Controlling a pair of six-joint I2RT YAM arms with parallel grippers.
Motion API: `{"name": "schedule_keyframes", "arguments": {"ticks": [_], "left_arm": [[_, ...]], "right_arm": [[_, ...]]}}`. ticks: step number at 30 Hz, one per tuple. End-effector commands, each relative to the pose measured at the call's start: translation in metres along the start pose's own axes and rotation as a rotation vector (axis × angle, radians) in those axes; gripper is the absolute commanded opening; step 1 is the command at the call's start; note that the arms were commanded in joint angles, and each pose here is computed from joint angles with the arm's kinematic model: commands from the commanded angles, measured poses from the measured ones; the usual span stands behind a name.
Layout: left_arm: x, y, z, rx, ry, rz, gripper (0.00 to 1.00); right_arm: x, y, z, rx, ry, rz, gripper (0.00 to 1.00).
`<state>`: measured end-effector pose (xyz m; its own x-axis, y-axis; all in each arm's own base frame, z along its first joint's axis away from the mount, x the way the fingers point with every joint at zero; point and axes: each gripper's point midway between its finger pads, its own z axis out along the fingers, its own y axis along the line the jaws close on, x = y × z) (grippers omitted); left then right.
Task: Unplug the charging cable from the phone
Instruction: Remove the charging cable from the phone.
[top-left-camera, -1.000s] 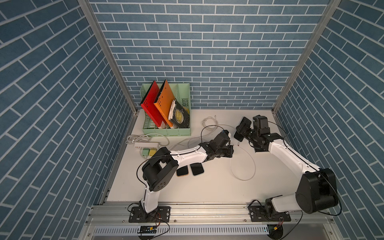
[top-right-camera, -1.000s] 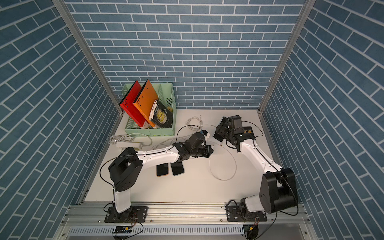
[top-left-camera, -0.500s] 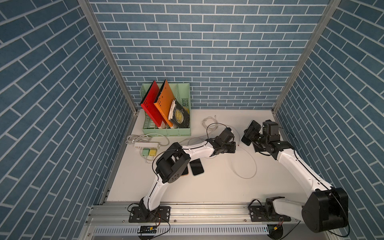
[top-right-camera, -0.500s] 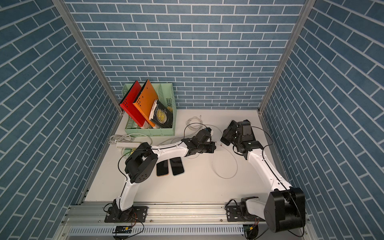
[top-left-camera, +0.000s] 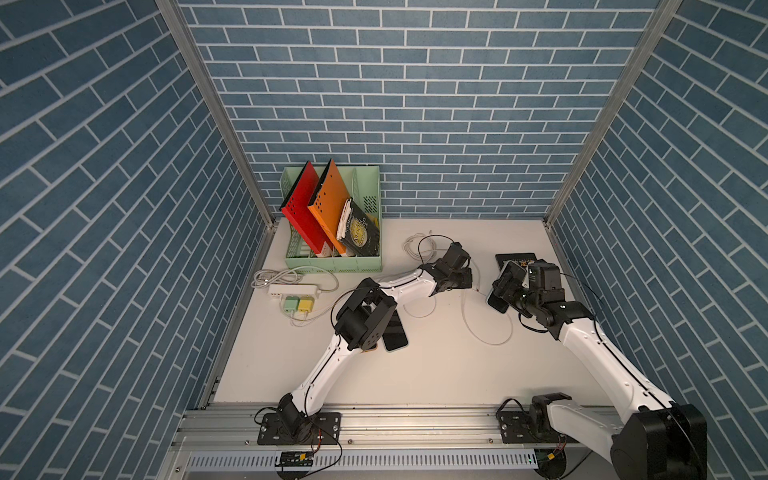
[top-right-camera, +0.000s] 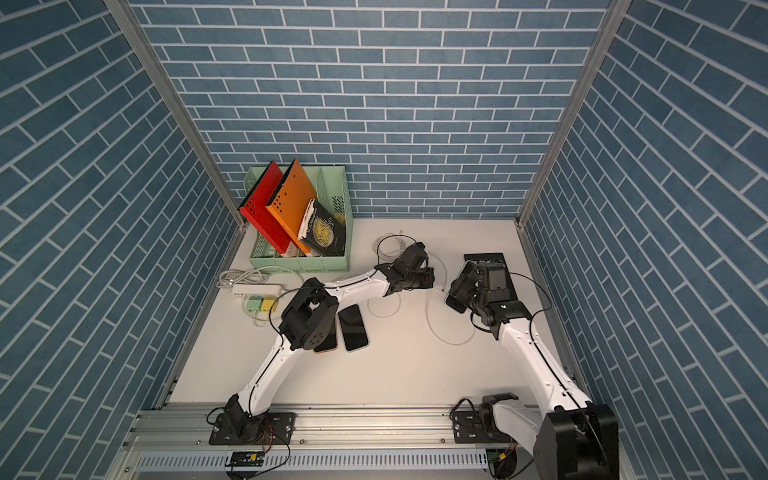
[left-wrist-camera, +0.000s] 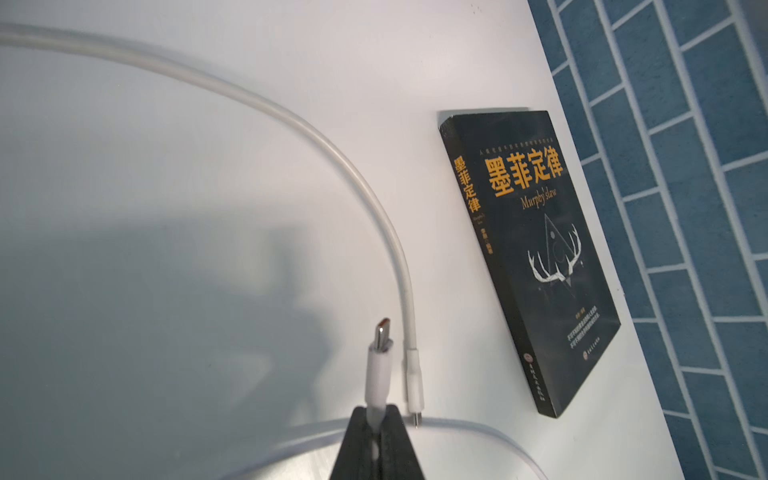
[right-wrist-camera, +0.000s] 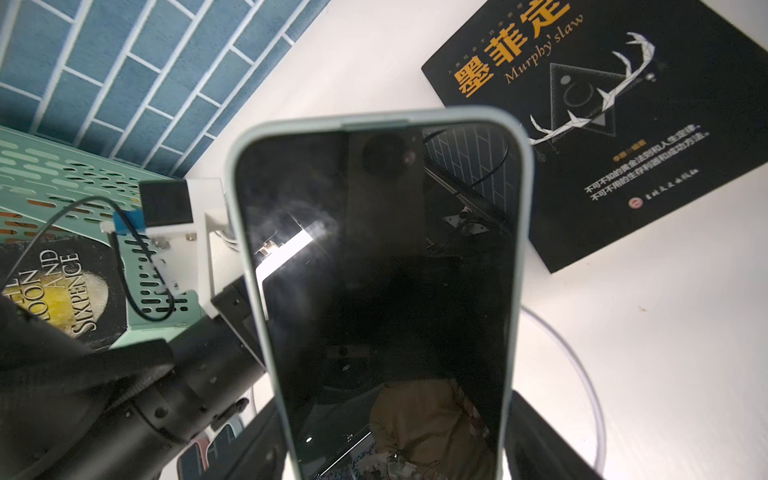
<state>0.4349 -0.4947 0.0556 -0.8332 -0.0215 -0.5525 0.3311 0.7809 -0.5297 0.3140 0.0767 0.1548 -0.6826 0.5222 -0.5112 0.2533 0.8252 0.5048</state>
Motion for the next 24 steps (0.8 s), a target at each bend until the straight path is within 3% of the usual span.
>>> {"name": "schedule_keyframes", "arguments": {"ticks": [1, 6, 8, 10, 15, 24], "left_arm": [[-0.002, 0.015, 0.008, -0.039, 0.005, 0.0, 0.0], [-0.011, 0.022, 0.016, -0.037, -0.002, -0.018, 0.05], [-0.016, 0.022, 0.015, -0.036, -0.008, -0.015, 0.15], [-0.019, 0.02, 0.012, -0.033, -0.014, -0.011, 0.33], [-0.034, 0.011, -0.002, -0.026, -0.044, 0.005, 0.61], [-0.068, -0.006, -0.063, -0.049, -0.124, 0.038, 0.8]], "right_arm": [[-0.002, 0.0, -0.005, -0.009, -0.022, -0.041, 0.0], [0.007, -0.008, 0.0, 0.004, -0.005, -0.04, 0.0], [0.012, -0.007, 0.001, -0.01, 0.015, -0.044, 0.0], [0.017, -0.005, 0.002, -0.025, 0.041, -0.052, 0.0], [0.025, -0.005, 0.004, -0.036, 0.076, -0.078, 0.0], [0.05, 0.014, 0.007, -0.072, 0.205, -0.222, 0.0]]}}
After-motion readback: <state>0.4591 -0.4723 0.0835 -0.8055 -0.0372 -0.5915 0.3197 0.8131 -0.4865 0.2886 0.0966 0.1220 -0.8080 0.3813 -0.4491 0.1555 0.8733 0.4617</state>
